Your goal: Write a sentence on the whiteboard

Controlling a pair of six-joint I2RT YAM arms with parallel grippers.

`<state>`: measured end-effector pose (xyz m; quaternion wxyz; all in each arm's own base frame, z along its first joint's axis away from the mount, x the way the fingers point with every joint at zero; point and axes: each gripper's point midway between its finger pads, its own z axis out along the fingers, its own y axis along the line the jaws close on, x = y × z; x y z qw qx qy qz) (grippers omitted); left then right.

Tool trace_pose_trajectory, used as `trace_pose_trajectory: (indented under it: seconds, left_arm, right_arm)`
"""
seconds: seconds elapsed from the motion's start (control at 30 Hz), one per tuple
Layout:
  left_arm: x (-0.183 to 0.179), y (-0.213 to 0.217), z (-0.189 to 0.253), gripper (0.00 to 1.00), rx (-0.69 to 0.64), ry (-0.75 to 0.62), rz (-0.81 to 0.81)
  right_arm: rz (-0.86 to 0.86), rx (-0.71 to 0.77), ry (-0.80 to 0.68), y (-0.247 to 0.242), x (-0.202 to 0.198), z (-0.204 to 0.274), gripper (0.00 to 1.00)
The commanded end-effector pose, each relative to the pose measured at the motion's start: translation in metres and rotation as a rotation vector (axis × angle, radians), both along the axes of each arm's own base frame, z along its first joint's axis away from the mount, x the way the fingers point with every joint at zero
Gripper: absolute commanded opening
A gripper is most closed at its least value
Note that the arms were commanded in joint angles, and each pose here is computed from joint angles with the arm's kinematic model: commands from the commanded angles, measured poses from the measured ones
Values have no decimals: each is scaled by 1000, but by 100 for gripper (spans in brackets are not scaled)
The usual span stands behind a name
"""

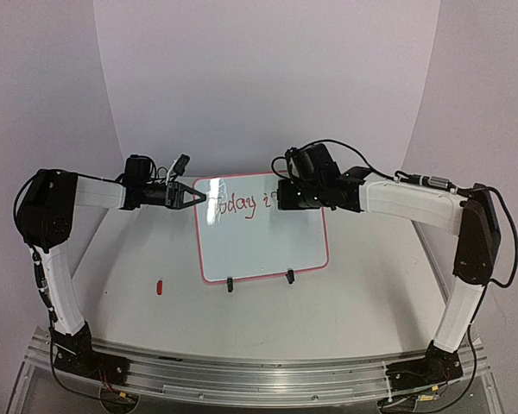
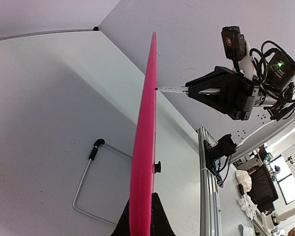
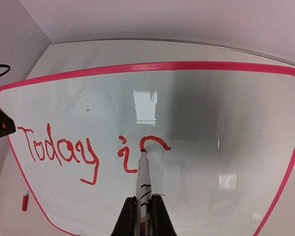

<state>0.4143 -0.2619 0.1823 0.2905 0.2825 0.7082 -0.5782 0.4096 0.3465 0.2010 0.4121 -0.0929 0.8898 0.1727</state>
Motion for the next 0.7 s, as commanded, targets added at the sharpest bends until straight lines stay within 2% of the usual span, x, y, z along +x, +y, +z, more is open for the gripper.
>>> trace_pose_trajectory:
  seconds: [0.0,0.33,0.67]
  left_arm:
    - [10,-3,-17,0,59,-87,41]
    - [10,-4,-18,0,60,-85,42]
    - [11,-3,-18,0,61,-82,43]
  right_arm:
    - [-45,-70,44,-19,-3,-17,0]
    - [-89,-110,18,-34,-4,-13,0]
    - [-70,-102,52,-31,-8,-20,0]
